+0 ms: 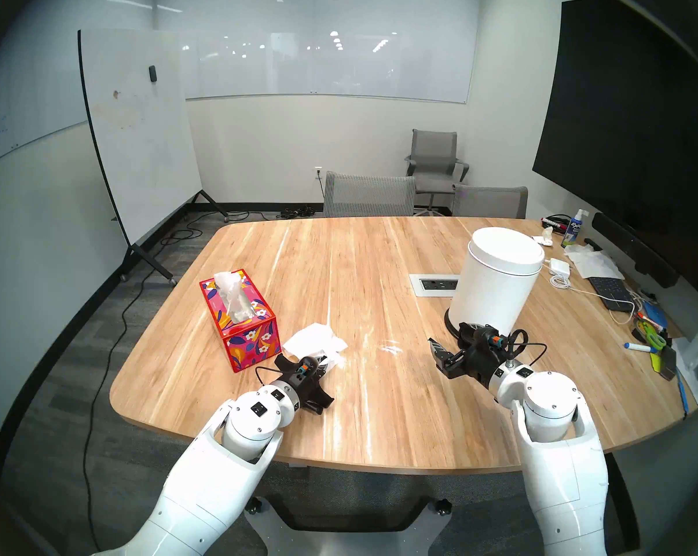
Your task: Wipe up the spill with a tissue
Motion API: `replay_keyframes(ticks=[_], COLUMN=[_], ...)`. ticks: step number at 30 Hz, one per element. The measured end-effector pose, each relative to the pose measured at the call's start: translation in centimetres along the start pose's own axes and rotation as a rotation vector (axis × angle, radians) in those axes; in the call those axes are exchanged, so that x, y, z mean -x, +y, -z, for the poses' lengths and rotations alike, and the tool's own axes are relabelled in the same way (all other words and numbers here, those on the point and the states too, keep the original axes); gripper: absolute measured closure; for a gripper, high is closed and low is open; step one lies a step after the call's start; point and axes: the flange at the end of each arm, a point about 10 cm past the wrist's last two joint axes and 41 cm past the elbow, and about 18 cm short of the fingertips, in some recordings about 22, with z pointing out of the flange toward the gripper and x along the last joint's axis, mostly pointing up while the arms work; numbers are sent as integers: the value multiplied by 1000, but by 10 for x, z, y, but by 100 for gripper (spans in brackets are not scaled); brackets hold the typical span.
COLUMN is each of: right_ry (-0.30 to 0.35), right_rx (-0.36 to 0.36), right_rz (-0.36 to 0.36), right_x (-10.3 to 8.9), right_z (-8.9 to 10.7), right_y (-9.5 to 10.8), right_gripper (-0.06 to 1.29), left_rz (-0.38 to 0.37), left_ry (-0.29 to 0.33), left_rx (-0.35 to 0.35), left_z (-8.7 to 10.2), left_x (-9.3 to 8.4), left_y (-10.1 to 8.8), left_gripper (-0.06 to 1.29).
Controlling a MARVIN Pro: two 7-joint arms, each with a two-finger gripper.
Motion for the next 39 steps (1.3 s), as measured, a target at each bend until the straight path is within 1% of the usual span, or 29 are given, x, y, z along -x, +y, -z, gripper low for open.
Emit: replay_keyframes(ticks=[15,22,27,31,39], right_ry=[0,0,0,0,0], right_rx=[0,0,0,0,0], right_rz=[0,0,0,0,0], right_x=[0,0,0,0,0], right_z=[0,0,0,0,0], right_y=[0,0,0,0,0], right_gripper=[0,0,0,0,0], left_rz=[-26,-21,-7,-7,-23], left_ry=[44,44,29,17,24], left_rx=[-18,-21,-10,-19,-26], left_z=[-29,-38,-31,-20,2], left_x=[-8,-12,-10,-7,-8], left_y=[5,4,-5,-22,-45], left_gripper=[125,125,125,125,125])
